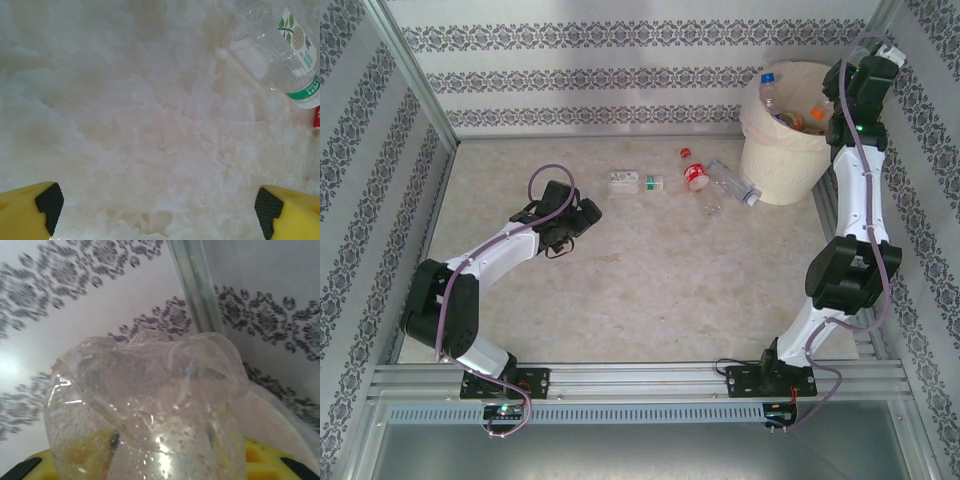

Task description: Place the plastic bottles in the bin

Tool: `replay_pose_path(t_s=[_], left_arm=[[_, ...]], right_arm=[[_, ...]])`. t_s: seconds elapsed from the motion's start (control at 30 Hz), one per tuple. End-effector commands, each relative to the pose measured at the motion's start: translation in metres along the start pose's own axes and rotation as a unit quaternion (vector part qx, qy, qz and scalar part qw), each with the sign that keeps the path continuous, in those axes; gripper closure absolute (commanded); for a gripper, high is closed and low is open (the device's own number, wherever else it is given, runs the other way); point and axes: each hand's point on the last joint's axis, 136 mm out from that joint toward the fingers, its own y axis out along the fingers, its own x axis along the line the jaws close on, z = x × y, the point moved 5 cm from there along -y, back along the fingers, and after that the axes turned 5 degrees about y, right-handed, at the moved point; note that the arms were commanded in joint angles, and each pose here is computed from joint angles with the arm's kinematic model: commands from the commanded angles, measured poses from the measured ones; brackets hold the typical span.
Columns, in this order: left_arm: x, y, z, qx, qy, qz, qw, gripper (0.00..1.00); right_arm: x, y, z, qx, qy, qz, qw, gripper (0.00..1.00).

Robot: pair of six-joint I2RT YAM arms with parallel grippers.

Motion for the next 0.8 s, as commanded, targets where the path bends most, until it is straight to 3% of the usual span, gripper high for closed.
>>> replay_pose_path(t_s=[0.0,0.23,0.33,0.57,0.77], left_arm=[[-0.013,-0.001,-0.005,-0.009,-0.001,0.023,1.0,0.0],[-0.016,0.007,-0.003,0.002,0.004,0.024,1.0,0.0],[-0.018,0.012,-0.002,0.007,0.006,0.026,1.0,0.0],[-0.033,0.021,-0.002,0.02,0.014,0.035,0.999,0.0],[-0.058,0.024,-0.01,0.021,0.017,0.068,0.997,0.0]], right_arm=[[-0.007,-0.002,-0.009,-0.031,-0.089,0.063,0.994,0.59],[-0.035,0.012,0.012,-0.052,-0.142,0.128,0.98,0.52],[-0.027,0.021,0.015,-0.071,-0.17,0.115,0.976,0.5],[-0.024,0.02,0.009,-0.093,-0.205,0.187,0.956,0.17],[-0.012,-0.003,-0.002,-0.093,-0.173,0.169,0.966,0.03]])
